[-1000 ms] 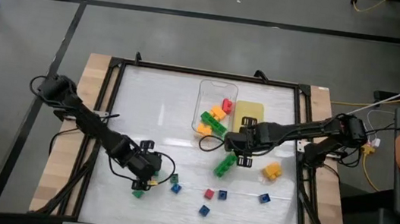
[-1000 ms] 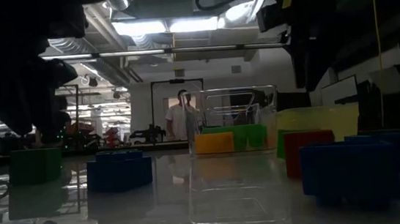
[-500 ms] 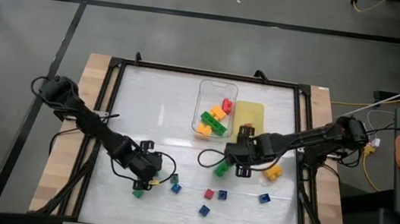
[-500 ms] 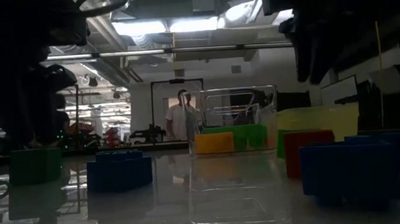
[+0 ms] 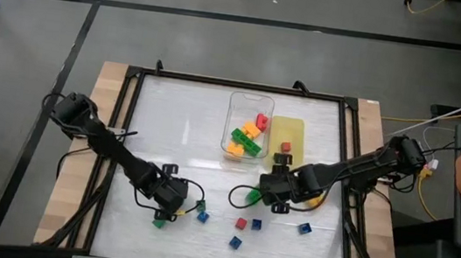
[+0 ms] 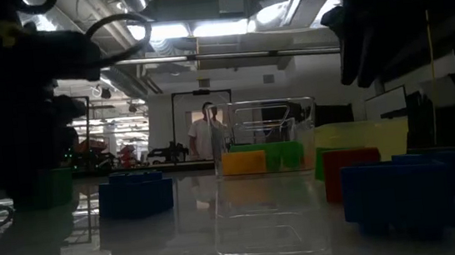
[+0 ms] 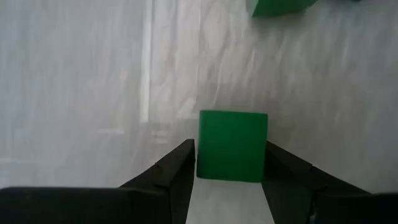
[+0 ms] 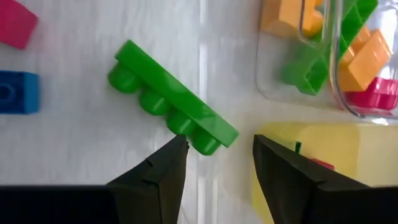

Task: Sort blocks by size
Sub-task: Put the small green block into the yellow bin

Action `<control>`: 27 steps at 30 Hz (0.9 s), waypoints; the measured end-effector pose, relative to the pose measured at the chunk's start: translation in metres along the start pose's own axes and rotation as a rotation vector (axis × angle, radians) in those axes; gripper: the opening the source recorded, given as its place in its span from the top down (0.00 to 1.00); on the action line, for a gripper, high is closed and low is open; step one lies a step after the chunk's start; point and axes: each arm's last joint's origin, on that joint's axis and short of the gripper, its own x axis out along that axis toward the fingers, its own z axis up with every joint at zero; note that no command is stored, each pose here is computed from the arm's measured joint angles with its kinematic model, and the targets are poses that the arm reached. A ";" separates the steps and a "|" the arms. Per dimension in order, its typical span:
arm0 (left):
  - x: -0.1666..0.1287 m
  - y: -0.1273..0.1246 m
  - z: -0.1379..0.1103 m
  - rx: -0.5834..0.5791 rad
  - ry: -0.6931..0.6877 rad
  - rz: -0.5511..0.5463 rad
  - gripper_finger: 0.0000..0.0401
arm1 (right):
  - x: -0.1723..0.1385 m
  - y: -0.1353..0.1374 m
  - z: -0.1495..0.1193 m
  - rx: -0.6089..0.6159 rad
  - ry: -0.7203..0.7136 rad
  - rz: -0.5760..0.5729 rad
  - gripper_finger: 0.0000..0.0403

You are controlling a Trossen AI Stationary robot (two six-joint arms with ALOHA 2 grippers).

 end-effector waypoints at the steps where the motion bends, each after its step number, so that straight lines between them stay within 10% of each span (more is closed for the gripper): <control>1: 0.001 0.000 0.000 0.010 0.005 0.003 0.61 | -0.001 0.002 0.000 -0.003 -0.009 0.004 0.54; 27: -0.004 -0.001 0.038 0.061 -0.157 -0.057 0.71 | -0.023 0.058 -0.017 -0.012 -0.069 0.079 0.54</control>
